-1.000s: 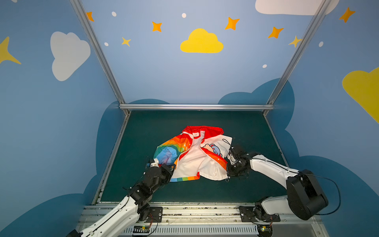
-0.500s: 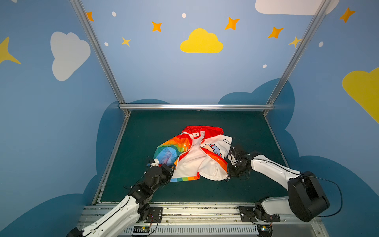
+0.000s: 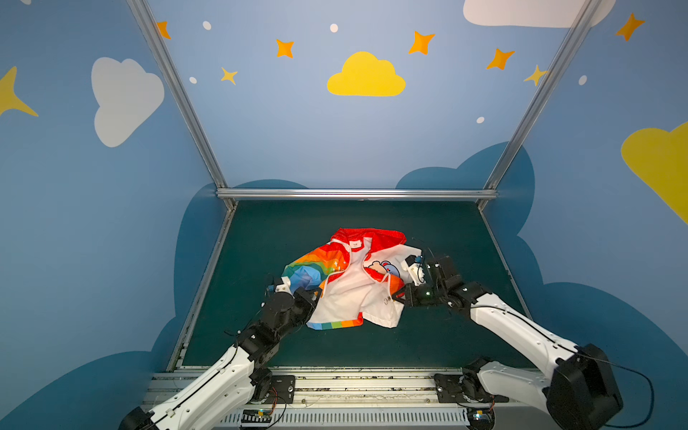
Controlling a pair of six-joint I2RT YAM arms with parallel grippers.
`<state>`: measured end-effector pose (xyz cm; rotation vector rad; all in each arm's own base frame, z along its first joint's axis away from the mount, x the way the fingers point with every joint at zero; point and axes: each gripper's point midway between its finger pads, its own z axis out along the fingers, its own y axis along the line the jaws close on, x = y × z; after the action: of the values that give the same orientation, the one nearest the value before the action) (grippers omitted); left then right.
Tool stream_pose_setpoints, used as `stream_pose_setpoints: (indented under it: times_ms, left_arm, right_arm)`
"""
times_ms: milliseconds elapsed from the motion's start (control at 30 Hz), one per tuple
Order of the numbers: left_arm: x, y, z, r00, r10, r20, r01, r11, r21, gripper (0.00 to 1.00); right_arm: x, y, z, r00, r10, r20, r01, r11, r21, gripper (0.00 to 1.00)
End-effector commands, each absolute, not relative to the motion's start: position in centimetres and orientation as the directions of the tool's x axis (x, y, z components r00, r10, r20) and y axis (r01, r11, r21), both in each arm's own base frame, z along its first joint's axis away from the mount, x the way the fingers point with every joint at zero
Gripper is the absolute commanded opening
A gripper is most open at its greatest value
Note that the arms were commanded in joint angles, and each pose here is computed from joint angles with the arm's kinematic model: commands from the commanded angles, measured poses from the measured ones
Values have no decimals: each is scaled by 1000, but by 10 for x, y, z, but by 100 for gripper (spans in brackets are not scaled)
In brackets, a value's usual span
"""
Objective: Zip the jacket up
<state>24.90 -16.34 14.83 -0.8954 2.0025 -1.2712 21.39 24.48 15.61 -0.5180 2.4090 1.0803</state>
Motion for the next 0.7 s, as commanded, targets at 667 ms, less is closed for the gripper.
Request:
stream_pose_setpoints:
  times_ms: [667]
  left_arm:
    - [284, -183, 264, -559, -741, -372, 195, 319, -928, 3]
  right_arm:
    - [230, 342, 371, -51, 384, -922, -979, 166, 123, 0]
